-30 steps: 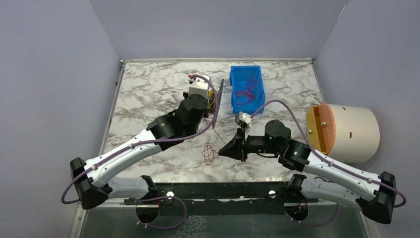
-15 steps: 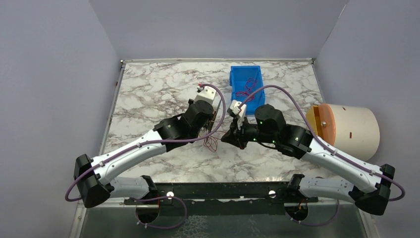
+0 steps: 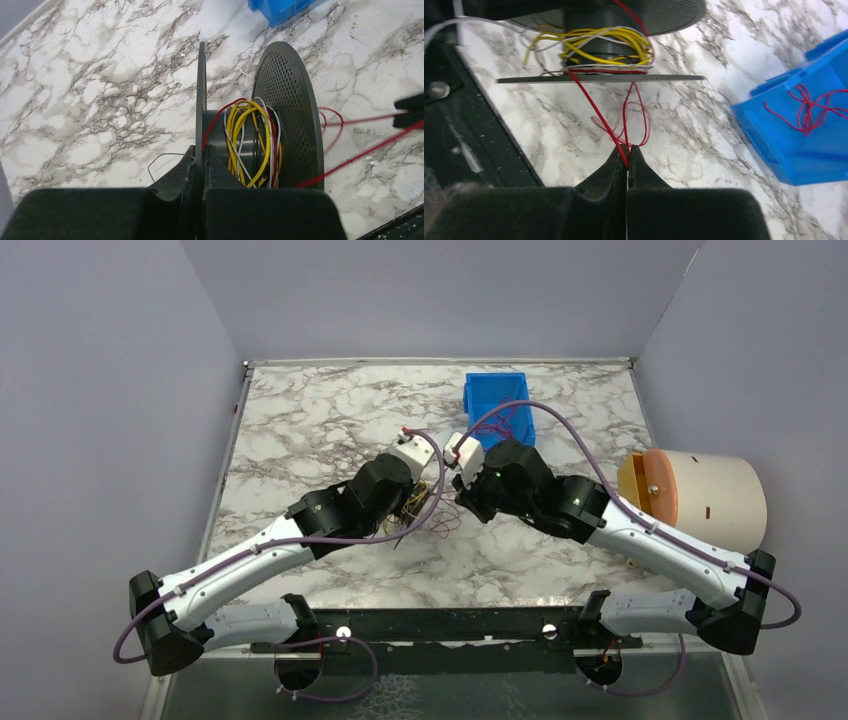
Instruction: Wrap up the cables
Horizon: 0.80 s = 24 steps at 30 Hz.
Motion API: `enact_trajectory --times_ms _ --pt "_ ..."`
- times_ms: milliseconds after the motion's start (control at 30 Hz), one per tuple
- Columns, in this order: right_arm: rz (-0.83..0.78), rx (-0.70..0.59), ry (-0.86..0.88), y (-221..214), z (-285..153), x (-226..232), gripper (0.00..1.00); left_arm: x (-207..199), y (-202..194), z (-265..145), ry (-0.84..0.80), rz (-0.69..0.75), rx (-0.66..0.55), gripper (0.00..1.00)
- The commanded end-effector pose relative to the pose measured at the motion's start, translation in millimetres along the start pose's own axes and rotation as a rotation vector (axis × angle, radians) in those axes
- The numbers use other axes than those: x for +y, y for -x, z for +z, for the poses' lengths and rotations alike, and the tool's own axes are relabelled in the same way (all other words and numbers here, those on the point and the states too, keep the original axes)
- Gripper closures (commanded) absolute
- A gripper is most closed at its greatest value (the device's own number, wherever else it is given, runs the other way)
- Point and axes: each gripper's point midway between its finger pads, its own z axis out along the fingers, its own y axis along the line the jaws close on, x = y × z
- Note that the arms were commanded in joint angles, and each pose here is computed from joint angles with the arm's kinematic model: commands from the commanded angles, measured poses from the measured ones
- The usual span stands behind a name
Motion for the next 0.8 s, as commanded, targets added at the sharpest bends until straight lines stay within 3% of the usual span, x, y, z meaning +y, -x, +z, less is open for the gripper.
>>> enact_trajectory --times_ms 0,367,767 --pt "-0.035 0.044 -0.185 2.4 -2.2 -33.4 0.99 -1.2 12.6 -12.6 -0.069 0.061 -0.061 1.0" --pt "0.009 0.022 -0.445 -1.2 19.9 -74.5 0.99 -8.4 16.2 -34.1 -0.181 0.118 -0.105 1.0" --pt "0.143 0.016 -0.429 -38.7 58.5 -89.9 0.92 -0.7 35.4 -69.1 -0.227 0.075 -0.179 1.0"
